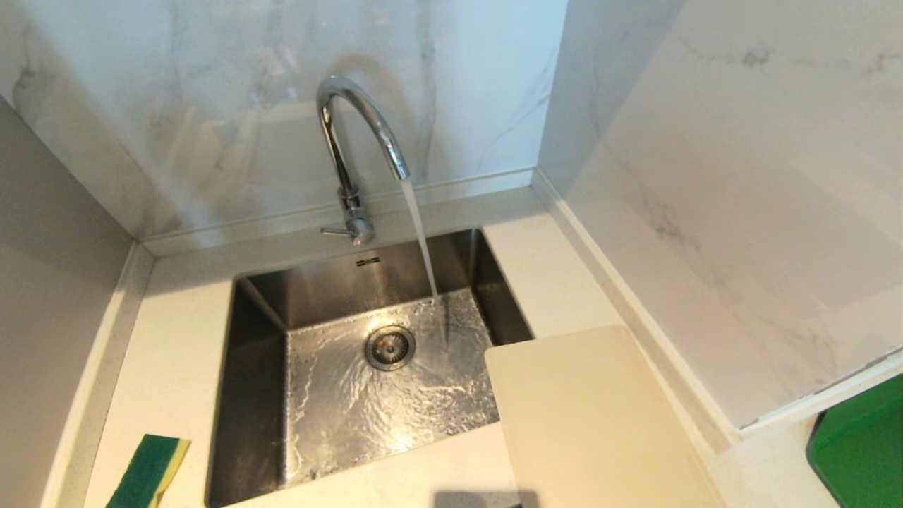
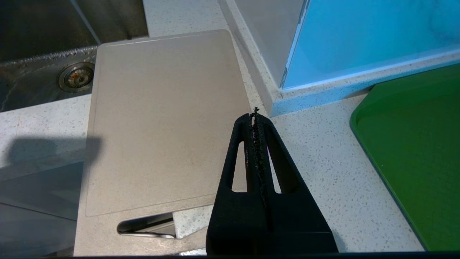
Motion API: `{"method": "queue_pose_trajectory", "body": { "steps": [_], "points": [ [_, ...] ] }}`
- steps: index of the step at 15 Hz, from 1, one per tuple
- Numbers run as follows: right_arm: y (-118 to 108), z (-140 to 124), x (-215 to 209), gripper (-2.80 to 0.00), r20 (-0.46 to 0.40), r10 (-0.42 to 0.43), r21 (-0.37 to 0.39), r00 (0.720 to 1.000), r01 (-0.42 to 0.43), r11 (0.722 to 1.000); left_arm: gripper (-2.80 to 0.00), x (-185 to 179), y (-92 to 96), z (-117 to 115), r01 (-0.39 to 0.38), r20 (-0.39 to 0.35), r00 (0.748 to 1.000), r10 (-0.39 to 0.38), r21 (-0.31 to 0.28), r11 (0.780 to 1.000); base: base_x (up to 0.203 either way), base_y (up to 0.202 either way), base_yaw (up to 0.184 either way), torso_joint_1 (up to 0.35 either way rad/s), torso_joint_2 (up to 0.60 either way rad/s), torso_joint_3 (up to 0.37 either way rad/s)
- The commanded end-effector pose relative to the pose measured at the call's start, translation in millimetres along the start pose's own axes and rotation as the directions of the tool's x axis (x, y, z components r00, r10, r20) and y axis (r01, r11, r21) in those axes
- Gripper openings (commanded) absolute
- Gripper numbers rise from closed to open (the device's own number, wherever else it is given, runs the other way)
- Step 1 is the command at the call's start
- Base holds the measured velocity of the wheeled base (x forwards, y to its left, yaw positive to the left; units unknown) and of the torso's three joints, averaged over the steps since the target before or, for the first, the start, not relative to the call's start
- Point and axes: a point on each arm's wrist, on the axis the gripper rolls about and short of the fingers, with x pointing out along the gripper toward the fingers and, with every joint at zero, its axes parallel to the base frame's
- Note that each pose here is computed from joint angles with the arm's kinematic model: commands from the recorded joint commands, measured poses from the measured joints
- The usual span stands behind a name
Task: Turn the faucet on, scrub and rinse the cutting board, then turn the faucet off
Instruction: Pick up the cleaning cloth
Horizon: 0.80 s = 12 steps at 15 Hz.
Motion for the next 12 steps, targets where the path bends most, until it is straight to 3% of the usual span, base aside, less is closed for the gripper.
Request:
{"method": "queue_pose_trajectory", "body": {
  "steps": [1, 8, 12],
  "points": [
    [0.0, 0.1, 0.1, -2.80, -0.001, 0.001, -0.001, 1.000, -0.001, 1.000, -2.80, 0.5, 0.0, -0.6, 0.001, -0.006, 1.000, -0.001, 0.002, 1.000, 0.000, 0.000, 0.000, 0.000, 0.00, 0.000],
    [0.0, 0.1, 0.0, -2.80, 0.000, 0.000, -0.001, 1.000, 0.000, 1.000, -2.80, 0.1, 0.1, -0.4, -0.015, -0.011, 1.000, 0.015, 0.025, 1.000, 0.000, 0.000, 0.000, 0.000, 0.00, 0.000],
    [0.0, 0.1, 0.0, -2.80, 0.000, 0.001, -0.001, 1.000, -0.001, 1.000, -2.80, -1.0, -0.7, -1.0, 0.029, -0.059, 0.998, -0.020, 0.166, 0.986, 0.000, 0.000, 0.000, 0.000, 0.00, 0.000]
  ]
}}
